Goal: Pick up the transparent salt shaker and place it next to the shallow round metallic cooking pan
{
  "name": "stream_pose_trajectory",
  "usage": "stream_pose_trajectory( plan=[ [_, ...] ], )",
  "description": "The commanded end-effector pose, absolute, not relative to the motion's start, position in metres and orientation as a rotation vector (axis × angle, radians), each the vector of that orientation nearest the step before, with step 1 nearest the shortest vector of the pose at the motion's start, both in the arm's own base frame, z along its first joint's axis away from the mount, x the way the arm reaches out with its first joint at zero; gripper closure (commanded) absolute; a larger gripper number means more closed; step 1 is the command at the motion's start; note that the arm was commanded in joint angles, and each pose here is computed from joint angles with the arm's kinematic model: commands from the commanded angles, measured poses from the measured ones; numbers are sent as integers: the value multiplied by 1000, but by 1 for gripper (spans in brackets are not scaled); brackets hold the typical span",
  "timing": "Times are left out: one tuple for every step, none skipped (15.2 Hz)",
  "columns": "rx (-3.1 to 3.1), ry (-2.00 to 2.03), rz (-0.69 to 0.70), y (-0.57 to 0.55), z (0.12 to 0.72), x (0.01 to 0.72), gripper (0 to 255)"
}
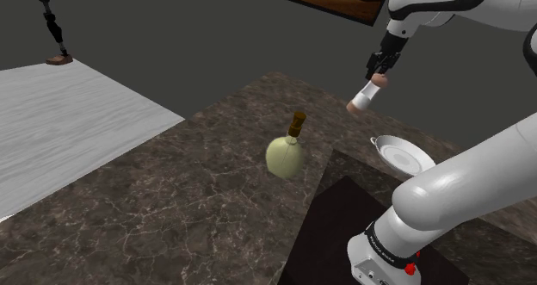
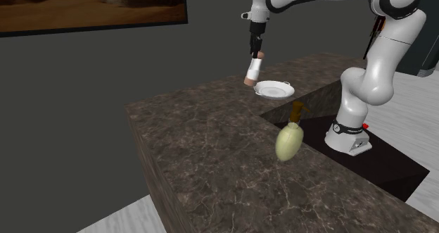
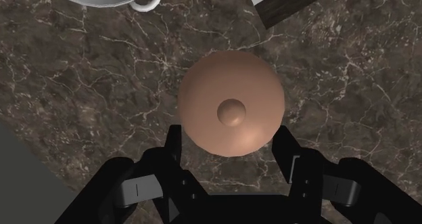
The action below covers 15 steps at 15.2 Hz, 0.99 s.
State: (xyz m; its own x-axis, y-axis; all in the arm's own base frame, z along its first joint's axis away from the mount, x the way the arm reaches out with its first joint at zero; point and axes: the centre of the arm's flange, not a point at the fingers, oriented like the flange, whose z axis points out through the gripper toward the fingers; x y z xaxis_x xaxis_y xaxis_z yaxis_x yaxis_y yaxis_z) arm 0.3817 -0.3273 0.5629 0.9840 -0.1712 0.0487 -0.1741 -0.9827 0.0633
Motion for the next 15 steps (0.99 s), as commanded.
stream_pose_trajectory(
  plan=[
    [3062, -266, 67, -327, 553, 382, 255],
    [3062, -266, 67, -327, 547, 382, 255],
    [3062, -266, 67, -327, 542, 382, 255],
    [3062, -266, 67, -327, 537, 382, 255],
    [3062, -266, 67, -327, 531, 382, 255],
    [3062, -266, 67, -327, 526, 382, 255],
    [3062, -266, 67, -327, 521, 382, 255],
    [3062, -266, 67, -327, 516, 382, 255],
    [3062, -266, 67, -327, 510, 382, 255],
    [3062, -266, 67, -327, 505, 382, 255],
    [3062, -266, 67, -327, 500, 382, 255],
    [3062, -266, 67, -327, 495, 382, 255],
    [3062, -266, 67, -327, 489, 382, 255],
    [3062, -266, 67, -327, 484, 382, 255],
    [3062, -266, 67, -327, 479, 382, 255]
  ],
)
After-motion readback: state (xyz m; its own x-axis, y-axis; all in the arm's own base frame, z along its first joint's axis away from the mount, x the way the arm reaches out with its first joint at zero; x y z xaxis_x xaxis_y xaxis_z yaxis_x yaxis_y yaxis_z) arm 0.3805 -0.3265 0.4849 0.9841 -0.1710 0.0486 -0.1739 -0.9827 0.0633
